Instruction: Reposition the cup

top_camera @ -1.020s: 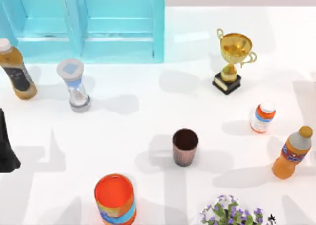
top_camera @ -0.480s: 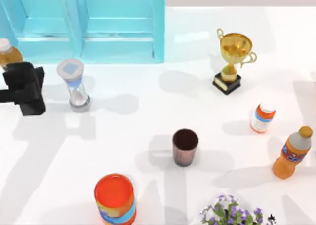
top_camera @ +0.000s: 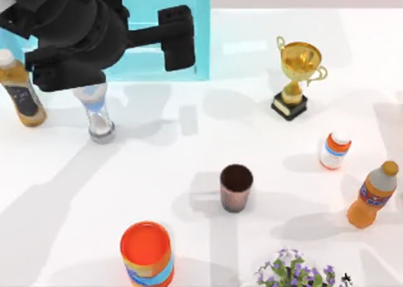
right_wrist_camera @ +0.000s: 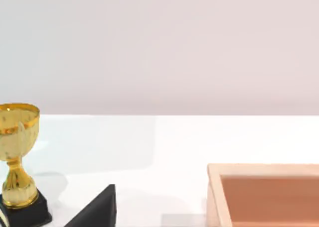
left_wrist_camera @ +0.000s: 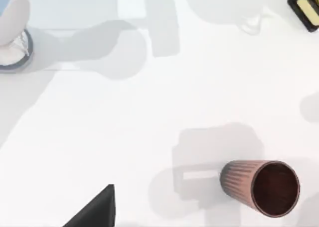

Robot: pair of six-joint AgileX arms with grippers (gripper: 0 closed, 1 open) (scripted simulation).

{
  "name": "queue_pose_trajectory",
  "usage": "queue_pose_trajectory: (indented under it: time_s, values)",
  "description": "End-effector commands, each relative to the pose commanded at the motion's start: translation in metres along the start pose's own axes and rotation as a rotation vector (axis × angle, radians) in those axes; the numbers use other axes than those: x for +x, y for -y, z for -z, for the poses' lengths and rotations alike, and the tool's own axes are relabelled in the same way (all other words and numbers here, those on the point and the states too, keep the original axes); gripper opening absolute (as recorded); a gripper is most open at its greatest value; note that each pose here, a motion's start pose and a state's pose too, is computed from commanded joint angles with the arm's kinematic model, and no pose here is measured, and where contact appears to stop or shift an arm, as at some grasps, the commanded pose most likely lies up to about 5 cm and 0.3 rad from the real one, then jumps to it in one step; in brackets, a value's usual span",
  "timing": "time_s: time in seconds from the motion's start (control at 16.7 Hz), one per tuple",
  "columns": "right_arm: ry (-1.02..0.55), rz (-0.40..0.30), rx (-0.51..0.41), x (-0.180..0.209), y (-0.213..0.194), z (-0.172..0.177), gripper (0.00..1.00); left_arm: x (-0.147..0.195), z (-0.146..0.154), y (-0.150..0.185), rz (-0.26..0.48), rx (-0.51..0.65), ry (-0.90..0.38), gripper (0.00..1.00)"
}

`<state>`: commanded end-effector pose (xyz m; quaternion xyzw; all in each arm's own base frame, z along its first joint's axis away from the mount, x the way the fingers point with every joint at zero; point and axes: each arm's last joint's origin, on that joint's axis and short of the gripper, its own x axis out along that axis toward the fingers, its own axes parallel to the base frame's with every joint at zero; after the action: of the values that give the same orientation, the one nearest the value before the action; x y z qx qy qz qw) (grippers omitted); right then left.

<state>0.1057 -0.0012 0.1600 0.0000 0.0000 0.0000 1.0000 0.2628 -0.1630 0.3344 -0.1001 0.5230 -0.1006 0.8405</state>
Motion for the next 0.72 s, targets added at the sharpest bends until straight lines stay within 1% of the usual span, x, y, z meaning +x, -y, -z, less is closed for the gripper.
queue_pose_trajectory:
  time_s: [0.18, 0.36, 0.54, 0.72]
  values:
    - [0.000, 0.000, 0.000, 0.000, 0.000, 0.000, 1.00, 0.041, -0.013, 0.052, -0.070, -0.005, -0.177, 1.00]
    - [0.000, 0.000, 0.000, 0.000, 0.000, 0.000, 1.00, 0.083, -0.009, 0.096, -0.154, -0.001, -0.314, 1.00]
    - [0.000, 0.000, 0.000, 0.000, 0.000, 0.000, 1.00, 0.116, 0.005, 0.128, -0.229, 0.009, -0.405, 1.00]
    - [0.000, 0.000, 0.000, 0.000, 0.000, 0.000, 1.00, 0.135, 0.018, 0.145, -0.275, 0.017, -0.452, 1.00]
